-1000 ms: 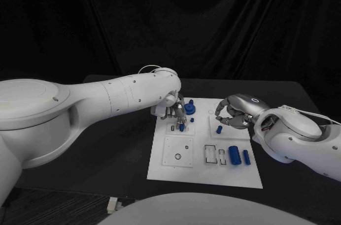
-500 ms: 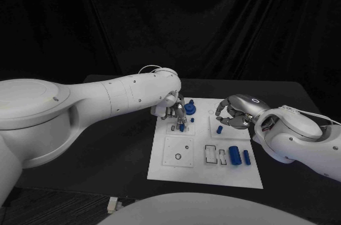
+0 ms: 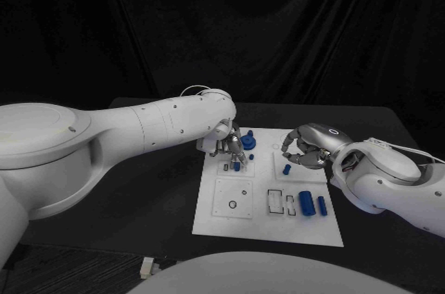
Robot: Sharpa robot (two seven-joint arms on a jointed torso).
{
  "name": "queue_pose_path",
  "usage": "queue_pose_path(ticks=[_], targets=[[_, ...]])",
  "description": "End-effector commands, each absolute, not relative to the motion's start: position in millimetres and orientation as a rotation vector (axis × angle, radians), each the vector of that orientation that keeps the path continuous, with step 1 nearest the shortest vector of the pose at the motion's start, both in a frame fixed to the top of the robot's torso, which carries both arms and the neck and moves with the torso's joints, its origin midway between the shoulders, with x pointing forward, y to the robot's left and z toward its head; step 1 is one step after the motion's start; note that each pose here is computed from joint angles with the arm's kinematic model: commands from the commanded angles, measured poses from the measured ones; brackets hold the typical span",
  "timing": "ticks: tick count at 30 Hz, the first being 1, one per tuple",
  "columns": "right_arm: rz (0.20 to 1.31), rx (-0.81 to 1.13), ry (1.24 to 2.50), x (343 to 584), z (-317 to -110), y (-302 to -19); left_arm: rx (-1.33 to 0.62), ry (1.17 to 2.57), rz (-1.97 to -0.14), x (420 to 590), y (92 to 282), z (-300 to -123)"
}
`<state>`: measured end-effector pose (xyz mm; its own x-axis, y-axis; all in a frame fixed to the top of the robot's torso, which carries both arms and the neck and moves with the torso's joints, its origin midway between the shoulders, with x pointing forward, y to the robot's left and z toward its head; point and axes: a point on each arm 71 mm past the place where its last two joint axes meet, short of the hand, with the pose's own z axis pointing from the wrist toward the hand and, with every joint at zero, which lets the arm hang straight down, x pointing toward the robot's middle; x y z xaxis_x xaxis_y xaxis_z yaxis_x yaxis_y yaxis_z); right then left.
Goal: Assemble the parts on the task board
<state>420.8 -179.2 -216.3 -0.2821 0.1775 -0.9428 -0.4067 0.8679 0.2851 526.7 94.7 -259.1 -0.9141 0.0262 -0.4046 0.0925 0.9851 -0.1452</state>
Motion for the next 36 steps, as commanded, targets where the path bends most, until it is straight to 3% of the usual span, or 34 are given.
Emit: queue_pose_path(ticks=[1,36], targets=[[0.563,-0.175,1.775,420.6,-217.3,-179.8,0.084,2.716,-0.251,525.8,92.8,-259.7],[0.557,-0.179,1.789,420.7,-219.9,-179.6,0.092,2.723,-0.252,524.9,91.3,-260.9]])
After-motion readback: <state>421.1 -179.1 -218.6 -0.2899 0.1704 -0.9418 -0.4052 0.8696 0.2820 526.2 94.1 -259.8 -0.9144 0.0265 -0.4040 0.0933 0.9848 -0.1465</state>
